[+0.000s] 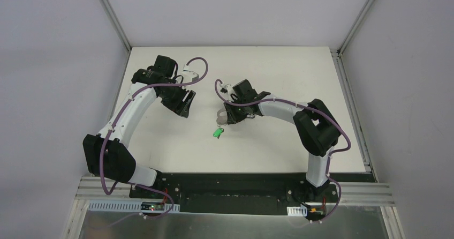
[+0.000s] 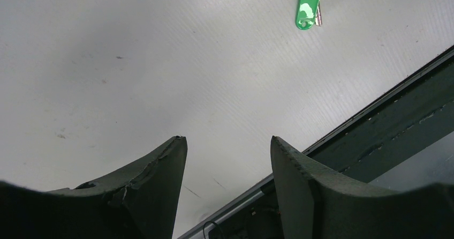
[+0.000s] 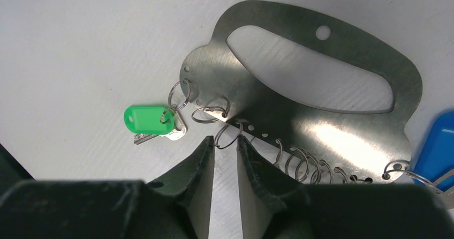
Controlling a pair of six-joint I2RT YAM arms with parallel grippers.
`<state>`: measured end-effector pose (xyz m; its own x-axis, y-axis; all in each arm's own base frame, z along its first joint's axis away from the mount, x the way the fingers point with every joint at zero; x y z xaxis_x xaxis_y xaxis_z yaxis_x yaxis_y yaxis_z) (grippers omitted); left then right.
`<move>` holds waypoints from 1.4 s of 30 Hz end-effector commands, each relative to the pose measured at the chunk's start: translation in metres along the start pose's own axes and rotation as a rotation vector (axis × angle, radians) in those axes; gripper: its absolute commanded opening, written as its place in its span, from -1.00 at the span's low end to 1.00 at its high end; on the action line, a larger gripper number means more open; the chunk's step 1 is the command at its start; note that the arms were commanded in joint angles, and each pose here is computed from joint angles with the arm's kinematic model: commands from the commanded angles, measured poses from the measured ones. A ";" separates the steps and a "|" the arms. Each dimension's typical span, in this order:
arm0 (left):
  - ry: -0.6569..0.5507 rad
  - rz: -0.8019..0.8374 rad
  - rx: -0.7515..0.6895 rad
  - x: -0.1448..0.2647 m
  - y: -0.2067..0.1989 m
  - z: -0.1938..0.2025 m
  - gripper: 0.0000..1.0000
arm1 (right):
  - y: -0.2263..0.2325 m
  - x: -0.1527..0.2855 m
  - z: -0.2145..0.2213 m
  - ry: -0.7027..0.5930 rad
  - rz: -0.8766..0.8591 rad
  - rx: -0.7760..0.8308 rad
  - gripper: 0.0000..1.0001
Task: Put the keys on the keyring
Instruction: Pick up the keyring from the center of the board.
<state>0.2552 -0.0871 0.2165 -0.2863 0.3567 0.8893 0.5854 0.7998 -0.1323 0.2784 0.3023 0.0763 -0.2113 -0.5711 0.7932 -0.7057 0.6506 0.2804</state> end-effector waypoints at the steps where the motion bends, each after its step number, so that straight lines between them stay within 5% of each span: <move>1: -0.011 -0.023 -0.005 0.008 -0.001 0.003 0.20 | 0.001 -0.002 -0.004 0.005 -0.018 -0.024 -0.53; 12: -0.010 -0.022 -0.006 0.008 -0.001 0.003 0.20 | -0.001 -0.001 -0.007 0.000 -0.005 -0.028 -0.66; 22: -0.028 -0.021 -0.022 0.010 -0.001 0.001 0.20 | -0.001 0.013 -0.017 -0.035 -0.023 -0.003 -1.00; 32: -0.270 0.102 -0.143 0.023 -0.016 -0.030 0.22 | 0.004 0.065 -0.026 -0.162 -0.083 0.249 -1.00; 42: -0.550 0.472 -0.269 0.044 -0.060 -0.086 0.04 | 0.033 0.144 -0.026 -0.150 -0.291 0.537 -1.00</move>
<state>0.2654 -0.1332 0.2614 -0.3278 0.7102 0.6231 0.7820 0.5741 -0.2429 0.2656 0.2606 0.1746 -0.1524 -0.7342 0.6617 -0.9279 0.3368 0.1600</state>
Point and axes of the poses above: each gripper's point midway between its finger pads, its own x axis back along the fingers, its own y axis along the line the jaws close on, z = x × y, the point moved 5 cm from there along x, back along the fingers, and after that the axes turned 2 degrees about x, right-handed, at the moved point
